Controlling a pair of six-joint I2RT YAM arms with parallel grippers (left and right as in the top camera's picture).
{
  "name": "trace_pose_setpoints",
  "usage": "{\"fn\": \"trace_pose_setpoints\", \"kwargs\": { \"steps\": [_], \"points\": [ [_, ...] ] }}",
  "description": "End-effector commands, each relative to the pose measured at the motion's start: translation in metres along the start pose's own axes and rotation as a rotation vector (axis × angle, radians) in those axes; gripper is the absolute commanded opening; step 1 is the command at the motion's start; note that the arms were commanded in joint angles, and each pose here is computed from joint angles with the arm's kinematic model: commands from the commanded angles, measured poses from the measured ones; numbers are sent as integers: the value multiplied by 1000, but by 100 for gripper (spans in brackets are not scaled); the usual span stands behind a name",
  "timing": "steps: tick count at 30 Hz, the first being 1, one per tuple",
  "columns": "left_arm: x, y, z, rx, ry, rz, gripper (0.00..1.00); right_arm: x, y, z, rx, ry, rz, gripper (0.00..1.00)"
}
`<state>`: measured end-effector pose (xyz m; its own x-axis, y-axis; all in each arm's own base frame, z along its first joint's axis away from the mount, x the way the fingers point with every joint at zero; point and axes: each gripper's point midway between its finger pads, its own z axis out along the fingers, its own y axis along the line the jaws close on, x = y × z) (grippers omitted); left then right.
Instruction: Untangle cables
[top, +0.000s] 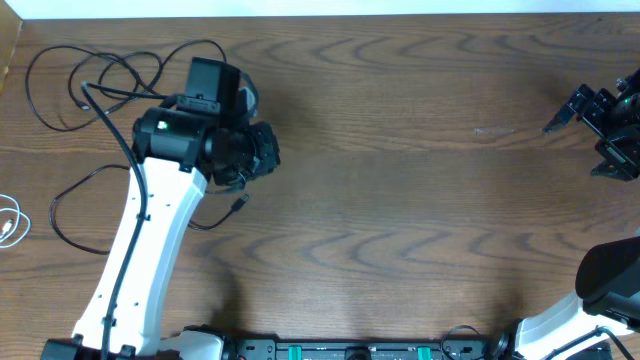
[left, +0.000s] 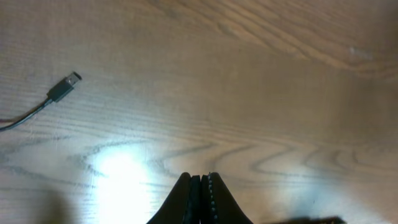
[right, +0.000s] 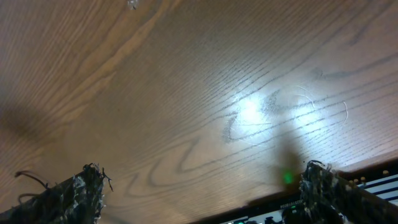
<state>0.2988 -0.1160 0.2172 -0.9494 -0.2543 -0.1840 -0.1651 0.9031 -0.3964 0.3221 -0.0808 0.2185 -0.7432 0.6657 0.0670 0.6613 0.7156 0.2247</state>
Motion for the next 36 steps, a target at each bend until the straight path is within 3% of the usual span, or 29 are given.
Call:
{"fn": "trace_pose_setpoints", "kwargs": {
  "steps": [1, 17, 18, 21, 29, 36],
  "points": [
    [11, -2, -28, 15, -57, 67, 8, -1, 1, -4, -8, -13, -14, 99],
    [119, 13, -162, 175, -389, 191, 9, -1, 1, -4, -8, -13, -14, 99],
    [127, 16, -166, 181, -404, 195, 14, -1, 1, -4, -8, -13, -14, 99],
    [152, 27, -176, 196, -434, 204, 91, -1, 1, -4, -8, -13, -14, 99],
    [179, 36, -194, 246, -534, 235, 94, -1, 1, -4, -8, -13, -14, 99],
    [185, 43, -193, 225, -535, 227, 94, -1, 1, -4, -8, -13, -14, 99]
  ]
}}
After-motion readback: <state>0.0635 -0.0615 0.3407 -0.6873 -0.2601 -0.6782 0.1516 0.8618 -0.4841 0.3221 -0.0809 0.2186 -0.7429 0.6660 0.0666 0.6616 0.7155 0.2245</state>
